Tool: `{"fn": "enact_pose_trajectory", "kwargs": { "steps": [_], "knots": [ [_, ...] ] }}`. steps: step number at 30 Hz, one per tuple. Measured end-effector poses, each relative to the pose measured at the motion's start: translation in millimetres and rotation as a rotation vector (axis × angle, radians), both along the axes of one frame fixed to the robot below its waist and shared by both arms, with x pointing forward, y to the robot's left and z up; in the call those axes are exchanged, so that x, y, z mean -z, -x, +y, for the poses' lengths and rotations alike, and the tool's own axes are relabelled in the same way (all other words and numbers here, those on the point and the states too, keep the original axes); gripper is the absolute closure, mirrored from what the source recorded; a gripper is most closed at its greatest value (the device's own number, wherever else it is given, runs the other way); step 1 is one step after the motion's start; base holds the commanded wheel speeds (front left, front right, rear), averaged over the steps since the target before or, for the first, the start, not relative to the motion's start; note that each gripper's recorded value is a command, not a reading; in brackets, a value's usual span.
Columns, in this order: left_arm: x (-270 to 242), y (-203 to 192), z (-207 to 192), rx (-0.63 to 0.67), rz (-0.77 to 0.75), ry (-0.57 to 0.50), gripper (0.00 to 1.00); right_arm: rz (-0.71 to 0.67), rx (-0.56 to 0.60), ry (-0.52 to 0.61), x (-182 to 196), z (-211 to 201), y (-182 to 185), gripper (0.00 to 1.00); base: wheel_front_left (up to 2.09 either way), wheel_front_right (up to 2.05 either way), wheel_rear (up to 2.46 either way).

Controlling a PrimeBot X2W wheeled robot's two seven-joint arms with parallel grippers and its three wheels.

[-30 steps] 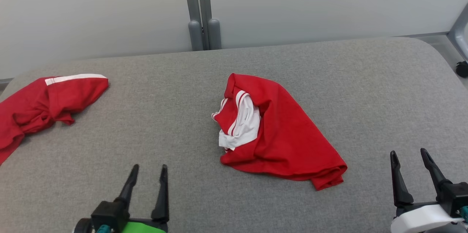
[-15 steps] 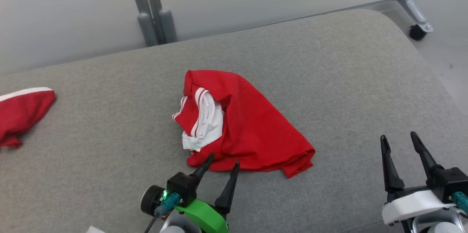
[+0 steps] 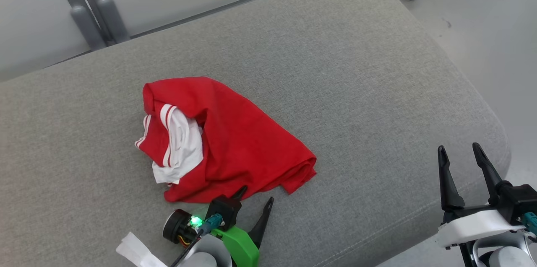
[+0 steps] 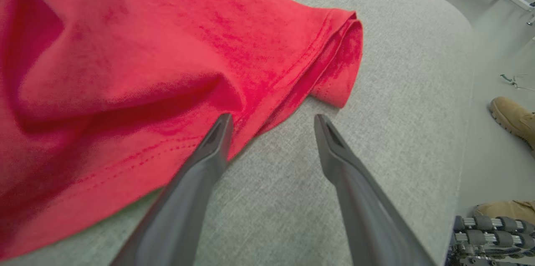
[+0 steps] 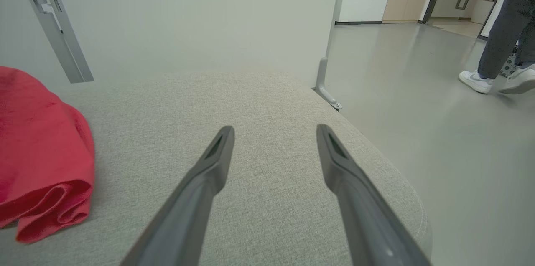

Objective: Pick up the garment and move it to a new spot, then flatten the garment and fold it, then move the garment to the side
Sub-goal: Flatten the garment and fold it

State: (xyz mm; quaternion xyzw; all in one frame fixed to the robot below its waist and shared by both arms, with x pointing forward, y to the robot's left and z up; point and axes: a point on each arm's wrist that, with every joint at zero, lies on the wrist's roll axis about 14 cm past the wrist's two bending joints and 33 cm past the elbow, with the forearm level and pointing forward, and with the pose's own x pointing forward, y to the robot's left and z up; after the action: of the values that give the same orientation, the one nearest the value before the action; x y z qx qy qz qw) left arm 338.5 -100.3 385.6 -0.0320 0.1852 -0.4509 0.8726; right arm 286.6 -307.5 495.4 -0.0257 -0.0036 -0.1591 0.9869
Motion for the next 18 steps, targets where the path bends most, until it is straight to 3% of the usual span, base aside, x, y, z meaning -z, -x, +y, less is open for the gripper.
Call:
{"fn": "enact_pose_trajectory", "kwargs": {
  "steps": [4, 5, 6, 8, 14, 18],
  "knots": [
    [22, -3, -1, 0.04, 0.014, -0.085, 0.0, 0.015, 0.039, 0.001, 2, -10, 7, 0.0, 0.0, 0.0, 0.0],
    [25, -6, -3, 0.04, 0.012, -0.098, 0.06, 0.017, 0.048, 0.0, 3, -11, 8, 0.0, 0.0, 0.0, 0.0],
    [26, -9, -4, 0.039, 0.007, -0.106, 0.51, 0.021, 0.054, 0.0, 4, -13, 9, 0.0, 0.0, 0.0, 0.0],
    [27, -15, -6, 0.034, -0.002, -0.117, 1.0, 0.028, 0.063, -0.002, 5, -14, 11, 0.0, 0.0, 0.0, 0.0],
    [24, -24, -5, 0.016, 0.004, -0.113, 1.0, 0.027, 0.063, -0.026, 9, -10, 9, 0.0, 0.0, 0.0, 0.0],
    [-9, -24, -22, 0.015, 0.01, 0.026, 1.0, 0.016, 0.056, -0.035, 8, -8, 7, 0.0, 0.0, 0.0, 0.0]
  ]
}}
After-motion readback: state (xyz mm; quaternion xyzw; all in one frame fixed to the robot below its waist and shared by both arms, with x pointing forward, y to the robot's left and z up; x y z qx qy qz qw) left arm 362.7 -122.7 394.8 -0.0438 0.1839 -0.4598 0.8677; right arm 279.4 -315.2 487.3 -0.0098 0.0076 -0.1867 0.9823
